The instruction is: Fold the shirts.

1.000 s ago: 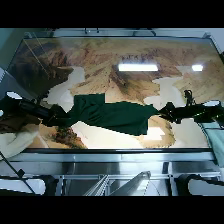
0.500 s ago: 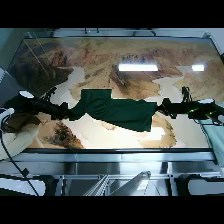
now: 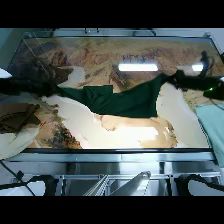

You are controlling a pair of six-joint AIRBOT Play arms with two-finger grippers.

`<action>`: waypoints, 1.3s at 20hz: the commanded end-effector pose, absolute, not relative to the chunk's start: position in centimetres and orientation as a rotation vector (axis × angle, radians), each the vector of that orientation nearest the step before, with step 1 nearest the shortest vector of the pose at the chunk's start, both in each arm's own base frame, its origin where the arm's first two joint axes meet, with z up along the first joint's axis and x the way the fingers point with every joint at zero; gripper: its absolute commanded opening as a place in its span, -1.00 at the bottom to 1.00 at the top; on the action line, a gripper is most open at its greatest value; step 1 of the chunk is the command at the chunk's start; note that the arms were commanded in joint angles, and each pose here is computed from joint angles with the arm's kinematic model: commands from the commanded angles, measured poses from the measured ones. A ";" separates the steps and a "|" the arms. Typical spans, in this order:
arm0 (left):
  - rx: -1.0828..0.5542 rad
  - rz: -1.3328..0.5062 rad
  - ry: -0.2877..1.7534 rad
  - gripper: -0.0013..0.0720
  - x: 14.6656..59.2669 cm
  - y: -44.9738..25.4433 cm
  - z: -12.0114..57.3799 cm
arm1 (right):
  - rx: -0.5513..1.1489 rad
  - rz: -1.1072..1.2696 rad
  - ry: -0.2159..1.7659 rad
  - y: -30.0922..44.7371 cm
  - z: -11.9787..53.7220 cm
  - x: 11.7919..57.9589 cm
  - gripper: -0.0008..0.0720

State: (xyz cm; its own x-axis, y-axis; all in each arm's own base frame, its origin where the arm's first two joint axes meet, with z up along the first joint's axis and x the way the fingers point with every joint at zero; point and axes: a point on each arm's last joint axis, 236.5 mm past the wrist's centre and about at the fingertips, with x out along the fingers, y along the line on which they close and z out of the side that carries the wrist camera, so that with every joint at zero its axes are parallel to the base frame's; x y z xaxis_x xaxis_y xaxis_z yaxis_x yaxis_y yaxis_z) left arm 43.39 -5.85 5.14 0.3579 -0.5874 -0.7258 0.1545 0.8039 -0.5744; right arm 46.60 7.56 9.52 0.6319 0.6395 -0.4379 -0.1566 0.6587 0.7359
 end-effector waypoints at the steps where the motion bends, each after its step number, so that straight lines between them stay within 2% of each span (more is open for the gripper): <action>1: -0.323 -0.471 0.822 -0.91 44.1 -3.3 18.6 | 0.587 0.525 0.494 5.9 21.9 46.8 -0.92; 4: -0.221 -0.399 0.601 -0.91 42.5 -0.7 28.3 | 0.467 0.496 0.288 3.8 30.9 44.7 -0.92; 7: -0.134 -0.367 0.488 -0.91 39.4 -0.1 34.3 | 0.362 0.455 0.133 2.9 36.9 41.3 -0.92; 10: -0.067 -0.323 0.361 -0.91 36.9 -0.1 39.3 | 0.252 0.431 0.013 3.2 41.1 37.6 -0.92; 13: -0.041 -0.269 0.298 -0.91 35.1 0.6 41.4 | 0.202 0.396 -0.020 3.0 42.2 36.2 -0.92; 15: -0.076 -0.261 0.347 -0.91 35.4 1.2 39.2 | 0.228 0.395 0.041 2.6 40.4 37.5 -0.92; 17: -0.146 -0.305 0.493 -0.91 36.3 1.0 33.8 | 0.316 0.423 0.164 2.3 36.6 39.8 -0.91; 21: -0.265 -0.479 0.844 -0.91 37.6 -2.3 21.3 | 0.490 0.524 0.542 3.3 24.7 43.8 -0.91; 26: -0.404 -0.616 1.196 -0.91 38.9 -7.5 6.2 | 0.626 0.596 0.985 6.5 8.2 45.5 -0.91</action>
